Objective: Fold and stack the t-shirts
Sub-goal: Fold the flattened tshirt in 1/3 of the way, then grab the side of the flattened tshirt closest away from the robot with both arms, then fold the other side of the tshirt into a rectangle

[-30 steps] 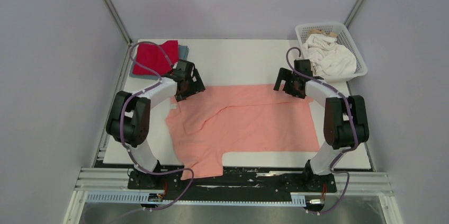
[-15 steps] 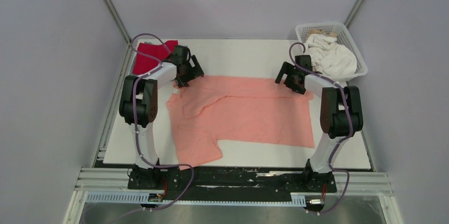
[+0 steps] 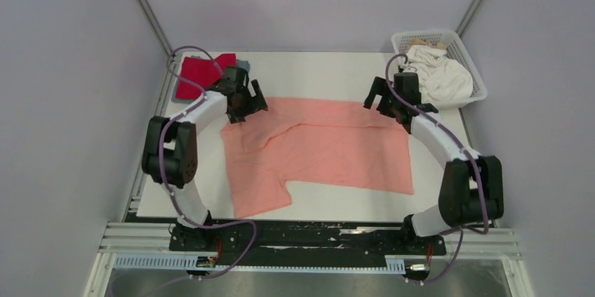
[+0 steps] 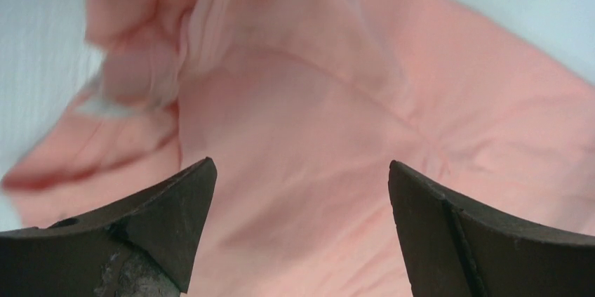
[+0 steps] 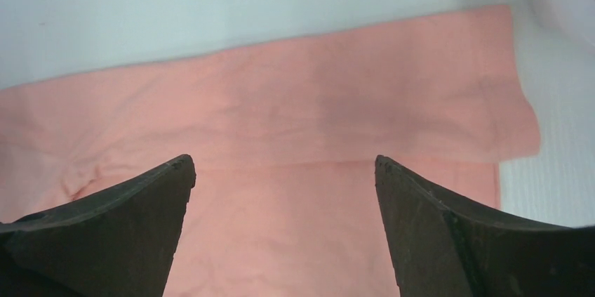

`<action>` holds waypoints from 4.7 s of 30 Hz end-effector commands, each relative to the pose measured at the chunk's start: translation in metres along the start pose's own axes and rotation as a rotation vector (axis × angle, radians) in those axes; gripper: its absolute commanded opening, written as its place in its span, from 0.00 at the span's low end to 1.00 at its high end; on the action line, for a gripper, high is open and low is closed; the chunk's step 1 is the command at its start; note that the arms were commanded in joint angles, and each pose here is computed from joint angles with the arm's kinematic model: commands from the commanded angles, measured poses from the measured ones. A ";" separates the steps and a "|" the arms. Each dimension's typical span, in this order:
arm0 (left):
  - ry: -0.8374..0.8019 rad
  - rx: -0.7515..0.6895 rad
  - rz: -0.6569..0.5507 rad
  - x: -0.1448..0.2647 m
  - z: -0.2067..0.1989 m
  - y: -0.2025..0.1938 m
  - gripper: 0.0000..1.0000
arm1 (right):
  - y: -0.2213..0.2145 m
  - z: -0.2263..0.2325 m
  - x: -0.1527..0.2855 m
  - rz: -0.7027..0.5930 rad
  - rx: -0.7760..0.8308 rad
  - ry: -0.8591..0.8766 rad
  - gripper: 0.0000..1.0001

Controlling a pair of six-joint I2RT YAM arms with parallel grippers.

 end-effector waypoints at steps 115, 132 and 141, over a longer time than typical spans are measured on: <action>-0.199 -0.242 -0.164 0.161 0.068 -0.175 0.00 | -0.187 -0.043 0.096 0.233 -0.561 -0.307 0.06; -0.156 -0.093 -0.294 0.137 0.018 -0.087 0.00 | -0.094 -0.031 0.062 0.098 -0.461 -0.166 0.00; -0.091 -0.027 -0.299 0.106 0.001 -0.039 0.00 | -0.065 -0.030 0.035 0.048 -0.495 -0.182 0.00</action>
Point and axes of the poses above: each gripper's point midway between its finger pads, its own x axis back along the fingers, its own z axis along the line the jaws close on, y = z × x, the point moved 10 cm from there along x, back along the fingers, and after that the axes turned 13 degrees about x, right-handed, at the moved point
